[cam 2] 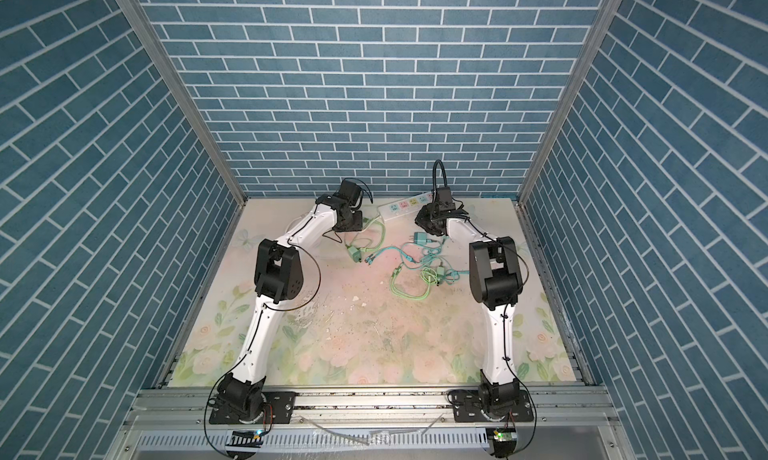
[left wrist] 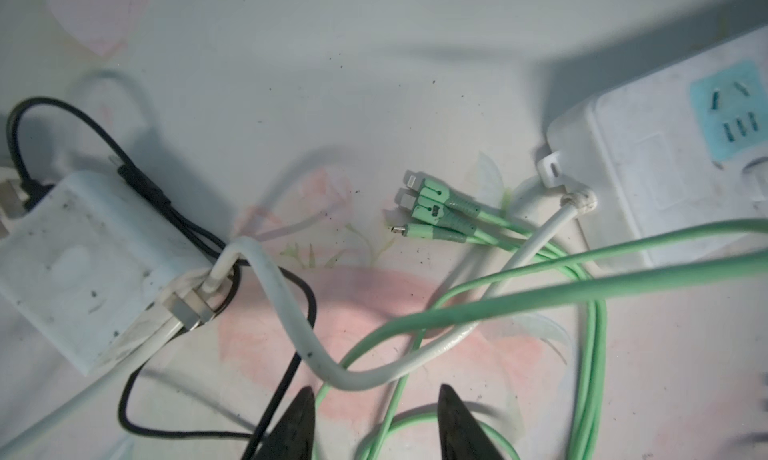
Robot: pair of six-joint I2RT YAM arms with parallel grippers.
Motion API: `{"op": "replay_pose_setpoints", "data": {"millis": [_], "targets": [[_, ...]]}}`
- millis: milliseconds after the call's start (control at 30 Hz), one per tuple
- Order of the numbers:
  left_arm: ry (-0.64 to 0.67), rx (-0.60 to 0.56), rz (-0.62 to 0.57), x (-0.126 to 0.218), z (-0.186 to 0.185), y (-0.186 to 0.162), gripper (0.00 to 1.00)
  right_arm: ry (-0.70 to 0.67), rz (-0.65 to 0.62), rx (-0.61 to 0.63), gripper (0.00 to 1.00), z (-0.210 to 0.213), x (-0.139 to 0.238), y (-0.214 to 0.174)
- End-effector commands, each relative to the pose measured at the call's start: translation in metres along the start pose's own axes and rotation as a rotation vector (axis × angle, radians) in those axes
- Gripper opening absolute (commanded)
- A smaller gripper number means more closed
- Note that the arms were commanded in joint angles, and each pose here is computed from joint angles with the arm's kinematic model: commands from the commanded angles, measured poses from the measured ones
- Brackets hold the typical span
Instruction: Insert the plug
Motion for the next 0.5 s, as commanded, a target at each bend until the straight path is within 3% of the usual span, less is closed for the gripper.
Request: {"op": "replay_pose_setpoints", "data": {"millis": [0, 467], "targets": [[0.025, 0.007, 0.008, -0.007, 0.002, -0.003, 0.46, 0.044, -0.025, 0.040, 0.39, 0.013, 0.016, 0.005], [0.006, 0.038, -0.037, -0.035, 0.000, 0.007, 0.38, 0.049, -0.011, 0.043, 0.38, 0.005, 0.027, 0.000]]}}
Point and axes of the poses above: each gripper's point midway between its finger pads, its own x axis back along the fingers, its own z axis along the line the jaws close on, y = z × x, the point moved 3 cm from there along x, back along the fingers, and after that the axes turned 3 degrees about x, right-handed, at the moved point
